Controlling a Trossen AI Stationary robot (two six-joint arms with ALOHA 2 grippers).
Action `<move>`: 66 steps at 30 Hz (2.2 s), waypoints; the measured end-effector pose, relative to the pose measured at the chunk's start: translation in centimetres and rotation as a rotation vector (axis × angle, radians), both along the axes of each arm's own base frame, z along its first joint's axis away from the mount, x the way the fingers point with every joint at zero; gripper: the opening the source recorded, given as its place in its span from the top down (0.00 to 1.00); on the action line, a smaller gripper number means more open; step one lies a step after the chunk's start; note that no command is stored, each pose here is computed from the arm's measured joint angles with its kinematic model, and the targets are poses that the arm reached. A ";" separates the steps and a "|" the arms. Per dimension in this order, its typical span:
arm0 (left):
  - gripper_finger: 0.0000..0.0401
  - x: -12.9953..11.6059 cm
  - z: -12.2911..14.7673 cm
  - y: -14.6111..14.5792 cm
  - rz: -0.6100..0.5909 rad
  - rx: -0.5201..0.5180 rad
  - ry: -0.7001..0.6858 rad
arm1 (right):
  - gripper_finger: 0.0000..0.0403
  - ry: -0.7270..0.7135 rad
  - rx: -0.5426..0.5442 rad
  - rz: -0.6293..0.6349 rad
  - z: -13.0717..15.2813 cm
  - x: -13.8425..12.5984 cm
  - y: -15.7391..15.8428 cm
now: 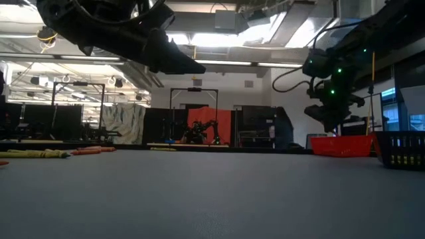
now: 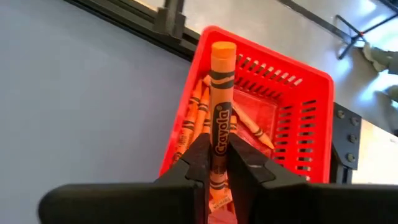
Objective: Sort crayons
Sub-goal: Put the orange crayon into the red basket, then put the yellow green crayon into the black basket
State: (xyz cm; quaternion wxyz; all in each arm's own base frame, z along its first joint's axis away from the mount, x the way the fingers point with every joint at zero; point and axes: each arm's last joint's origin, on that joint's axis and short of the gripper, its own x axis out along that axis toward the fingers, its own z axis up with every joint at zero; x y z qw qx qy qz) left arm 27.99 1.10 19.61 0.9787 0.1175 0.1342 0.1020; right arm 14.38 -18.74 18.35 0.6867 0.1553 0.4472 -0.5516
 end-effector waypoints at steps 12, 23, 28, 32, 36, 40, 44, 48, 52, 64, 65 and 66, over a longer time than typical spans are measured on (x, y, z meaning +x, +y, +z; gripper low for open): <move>0.65 0.0 0.0 0.0 0.002 0.000 0.000 | 0.57 0.030 0.008 -0.012 0.9 0.0 0.4; 0.65 -0.3 -0.5 0.7 0.141 0.037 0.059 | 0.48 -0.356 -0.211 0.477 5.7 6.5 8.9; 0.65 -0.7 -1.2 2.4 0.220 0.019 0.136 | 0.48 -0.497 -0.287 0.683 5.0 8.7 12.9; 0.65 -1.0 -1.4 4.8 0.297 0.004 0.301 | 0.48 -0.577 -0.298 0.792 4.4 9.5 15.6; 0.65 -1.2 0.6 7.9 0.388 -0.038 0.488 | 0.48 -0.607 -0.298 0.863 4.4 10.0 17.2; 0.65 -2.1 3.1 11.6 0.483 -0.083 0.578 | 0.48 -0.608 -0.301 0.911 4.4 10.2 18.2; 0.65 -2.9 4.5 15.3 0.490 -0.124 0.633 | 0.48 -0.606 -0.301 0.921 4.4 10.2 18.3; 0.65 -2.7 4.2 18.7 0.470 -0.152 0.722 | 0.48 -0.598 -0.304 0.922 4.4 10.2 18.3; 0.65 -2.2 3.1 21.5 0.421 -0.193 0.824 | 0.48 -0.585 -0.311 0.932 4.3 10.2 18.3; 0.65 -0.3 -0.9 28.3 0.295 -0.263 1.037 | 0.48 -0.507 -0.299 0.962 3.8 10.0 18.3; 0.65 -0.3 -1.2 28.6 0.267 -0.247 1.059 | 0.48 -0.502 -0.302 0.966 3.8 10.0 18.3; 0.65 -0.3 -1.5 28.8 0.240 -0.228 1.076 | 0.48 -0.493 -0.307 0.973 3.8 10.0 18.3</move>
